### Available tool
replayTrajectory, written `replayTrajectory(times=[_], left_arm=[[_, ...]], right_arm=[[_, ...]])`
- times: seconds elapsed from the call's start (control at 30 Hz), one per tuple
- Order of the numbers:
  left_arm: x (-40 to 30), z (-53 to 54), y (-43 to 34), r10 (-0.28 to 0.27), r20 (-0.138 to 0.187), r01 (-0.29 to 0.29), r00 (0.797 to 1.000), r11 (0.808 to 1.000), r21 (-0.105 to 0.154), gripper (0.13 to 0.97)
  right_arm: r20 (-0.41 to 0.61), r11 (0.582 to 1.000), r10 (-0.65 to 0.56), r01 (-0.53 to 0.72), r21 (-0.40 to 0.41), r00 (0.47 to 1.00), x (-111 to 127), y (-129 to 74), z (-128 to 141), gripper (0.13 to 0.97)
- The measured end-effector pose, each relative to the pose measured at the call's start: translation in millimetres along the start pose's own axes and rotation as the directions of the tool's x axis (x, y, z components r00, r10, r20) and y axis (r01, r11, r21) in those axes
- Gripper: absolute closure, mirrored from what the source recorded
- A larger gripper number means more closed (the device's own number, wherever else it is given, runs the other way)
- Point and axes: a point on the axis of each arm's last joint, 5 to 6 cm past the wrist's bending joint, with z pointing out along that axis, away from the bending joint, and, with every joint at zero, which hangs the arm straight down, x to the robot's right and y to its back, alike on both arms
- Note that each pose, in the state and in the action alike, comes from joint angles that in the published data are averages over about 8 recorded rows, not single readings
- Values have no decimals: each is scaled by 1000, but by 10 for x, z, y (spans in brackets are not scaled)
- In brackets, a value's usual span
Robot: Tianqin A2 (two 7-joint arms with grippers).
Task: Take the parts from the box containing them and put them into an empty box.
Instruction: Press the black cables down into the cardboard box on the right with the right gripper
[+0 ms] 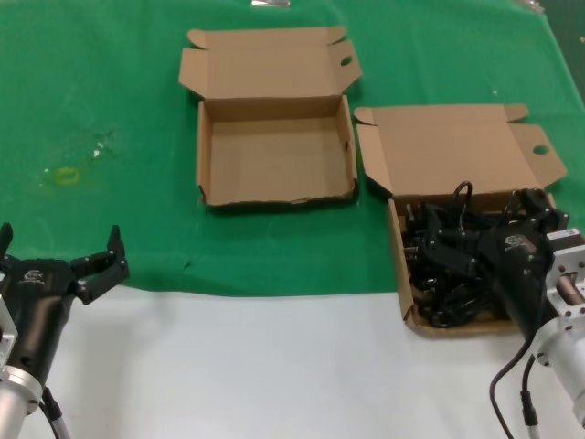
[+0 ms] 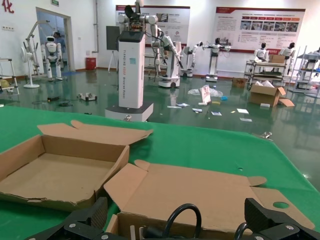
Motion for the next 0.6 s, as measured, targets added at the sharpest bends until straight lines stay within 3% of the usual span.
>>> replayTrajectory(times=[0.6], left_arm=[[0, 0, 0, 0, 0, 0, 1000, 1000, 0, 132]], right_arm=[[0, 1000, 0, 0, 0, 1000, 0, 0, 0, 130]])
